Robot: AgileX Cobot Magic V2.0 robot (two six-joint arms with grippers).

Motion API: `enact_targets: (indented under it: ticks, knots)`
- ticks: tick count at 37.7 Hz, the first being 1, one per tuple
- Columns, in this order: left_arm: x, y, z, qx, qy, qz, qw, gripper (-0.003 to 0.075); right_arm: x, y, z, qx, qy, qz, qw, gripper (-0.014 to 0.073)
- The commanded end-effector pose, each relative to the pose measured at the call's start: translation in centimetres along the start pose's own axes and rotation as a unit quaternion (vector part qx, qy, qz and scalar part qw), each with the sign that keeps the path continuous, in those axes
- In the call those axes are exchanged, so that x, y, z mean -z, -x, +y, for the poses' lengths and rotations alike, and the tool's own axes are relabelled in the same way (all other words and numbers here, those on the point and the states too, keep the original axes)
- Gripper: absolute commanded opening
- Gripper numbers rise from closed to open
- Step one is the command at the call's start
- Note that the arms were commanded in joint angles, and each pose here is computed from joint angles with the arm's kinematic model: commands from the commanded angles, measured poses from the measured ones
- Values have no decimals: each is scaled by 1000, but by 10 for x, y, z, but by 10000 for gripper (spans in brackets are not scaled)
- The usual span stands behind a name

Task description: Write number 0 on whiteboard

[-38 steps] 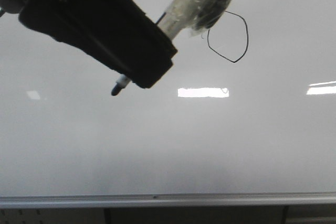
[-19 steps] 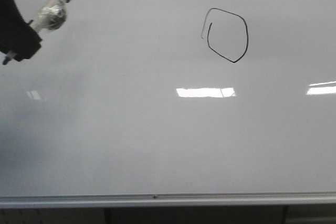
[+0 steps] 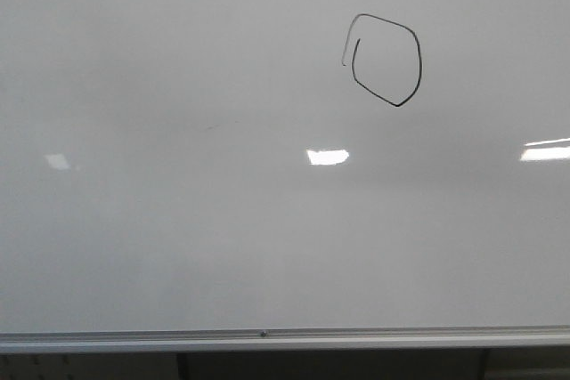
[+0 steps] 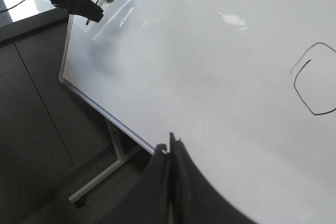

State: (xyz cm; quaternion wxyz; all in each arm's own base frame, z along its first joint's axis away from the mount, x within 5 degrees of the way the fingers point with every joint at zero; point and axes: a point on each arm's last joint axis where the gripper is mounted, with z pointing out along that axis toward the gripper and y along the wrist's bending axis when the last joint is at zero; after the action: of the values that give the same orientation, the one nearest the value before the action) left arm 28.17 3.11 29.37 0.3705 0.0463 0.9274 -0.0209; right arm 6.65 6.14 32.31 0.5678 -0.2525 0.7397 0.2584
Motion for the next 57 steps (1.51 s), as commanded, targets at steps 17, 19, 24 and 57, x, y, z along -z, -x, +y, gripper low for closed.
enact_targets:
  ticks: [17, 19, 24, 57]
  knots:
    - [-38, 11, 33, 53, 79, -80, 992, -19, 3, 10, 0, -2, -9, -30, 1000, -67]
    - [-43, 10, 34, 54, 80, -76, 992, -19, 3, 9, 0, -2, -7, -29, 1000, -67]
    - [-53, 8, 36, 55, 83, -72, 992, -19, 3, 9, 0, -2, -6, -27, 1000, -67]
    - [-58, 19, 24, 37, 87, -117, 989, 353, 3, 9, 0, -2, -6, -28, 1000, -67]
